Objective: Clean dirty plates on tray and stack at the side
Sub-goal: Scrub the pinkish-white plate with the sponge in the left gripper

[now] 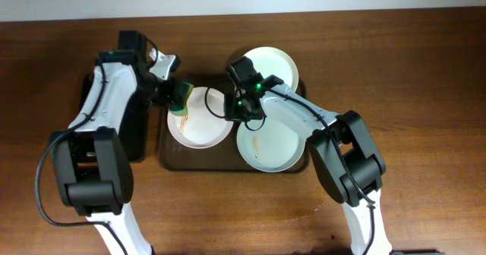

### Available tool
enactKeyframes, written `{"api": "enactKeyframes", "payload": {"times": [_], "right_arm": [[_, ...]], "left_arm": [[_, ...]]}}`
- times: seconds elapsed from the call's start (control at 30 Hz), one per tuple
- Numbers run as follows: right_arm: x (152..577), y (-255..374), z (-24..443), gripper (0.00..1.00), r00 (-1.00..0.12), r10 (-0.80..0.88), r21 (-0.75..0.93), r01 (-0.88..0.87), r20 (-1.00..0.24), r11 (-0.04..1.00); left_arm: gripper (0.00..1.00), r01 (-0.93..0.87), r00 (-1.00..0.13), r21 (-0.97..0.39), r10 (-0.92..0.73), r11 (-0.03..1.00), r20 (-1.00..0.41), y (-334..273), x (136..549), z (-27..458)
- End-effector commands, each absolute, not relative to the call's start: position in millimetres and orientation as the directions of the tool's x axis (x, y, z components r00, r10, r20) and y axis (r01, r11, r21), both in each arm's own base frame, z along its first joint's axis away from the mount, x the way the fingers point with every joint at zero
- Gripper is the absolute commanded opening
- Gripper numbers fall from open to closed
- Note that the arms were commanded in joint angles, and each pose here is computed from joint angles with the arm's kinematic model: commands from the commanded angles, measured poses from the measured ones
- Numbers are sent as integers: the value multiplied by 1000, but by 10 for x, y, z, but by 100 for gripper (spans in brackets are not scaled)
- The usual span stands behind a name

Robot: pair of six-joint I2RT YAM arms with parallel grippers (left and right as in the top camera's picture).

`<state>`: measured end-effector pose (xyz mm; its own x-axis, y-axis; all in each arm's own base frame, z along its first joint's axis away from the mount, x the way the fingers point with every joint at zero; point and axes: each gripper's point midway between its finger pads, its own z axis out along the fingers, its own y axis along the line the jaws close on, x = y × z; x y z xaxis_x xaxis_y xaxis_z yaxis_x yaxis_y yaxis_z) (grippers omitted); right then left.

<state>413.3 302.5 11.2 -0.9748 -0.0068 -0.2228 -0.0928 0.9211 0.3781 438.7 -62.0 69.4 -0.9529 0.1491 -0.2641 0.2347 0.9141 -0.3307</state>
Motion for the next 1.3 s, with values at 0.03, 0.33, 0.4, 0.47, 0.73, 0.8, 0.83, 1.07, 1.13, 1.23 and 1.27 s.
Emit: {"api": "enactKeyframes", "payload": {"times": [0.03, 0.33, 0.4, 0.47, 0.73, 0.8, 0.83, 1.07, 1.13, 1.23, 1.27], "right_arm": [[4138, 3048, 95, 4, -978, -3, 392, -87, -209, 916], [4154, 3058, 103, 4, -976, -3, 395, -90, -216, 914], [4155, 3055, 102, 4, -976, -2, 395, -89, -216, 914], [4154, 3057, 102, 4, -976, -2, 395, -90, -216, 914], [4162, 3047, 99, 4, -976, -1, 389, -88, -220, 917], [4162, 3047, 99, 4, -976, -1, 389, -88, -220, 917], [4162, 3047, 99, 4, -976, -1, 389, -88, -220, 917], [4157, 3044, 97, 4, -976, -1, 388, -88, -217, 918], [4157, 3044, 97, 4, -976, -1, 388, -88, -217, 918], [4160, 3040, 96, 4, -976, -1, 386, -87, -219, 919], [4160, 3039, 96, 4, -976, 0, 385, -87, -219, 919]], "left_arm": [[1, 159, -964, -262, 92, 952, -249, -546, 4331, 337], [1, 166, -985, -423, 171, 891, -26, -1149, 3517, -32], [1, 137, -988, -513, 157, 847, -4, -1285, 3452, 50], [1, 67, -998, -489, 67, 870, -18, -1142, 3603, 27], [1, -82, -891, -204, -163, 976, -423, -296, 4725, 86], [1, -27, -921, -300, -140, 954, -364, -574, 4595, 73], [1, -17, -940, -355, -136, 935, -313, -681, 4484, 64], [1, 16, -983, -716, -119, 698, -138, -1201, 4124, 372], [1, 29, -951, -606, -165, 795, -263, -867, 4419, 283], [1, -17, -912, -423, -188, 906, -366, -523, 4650, 174], [1, -27, -920, -422, -188, 906, -345, -521, 4602, 150]]}}
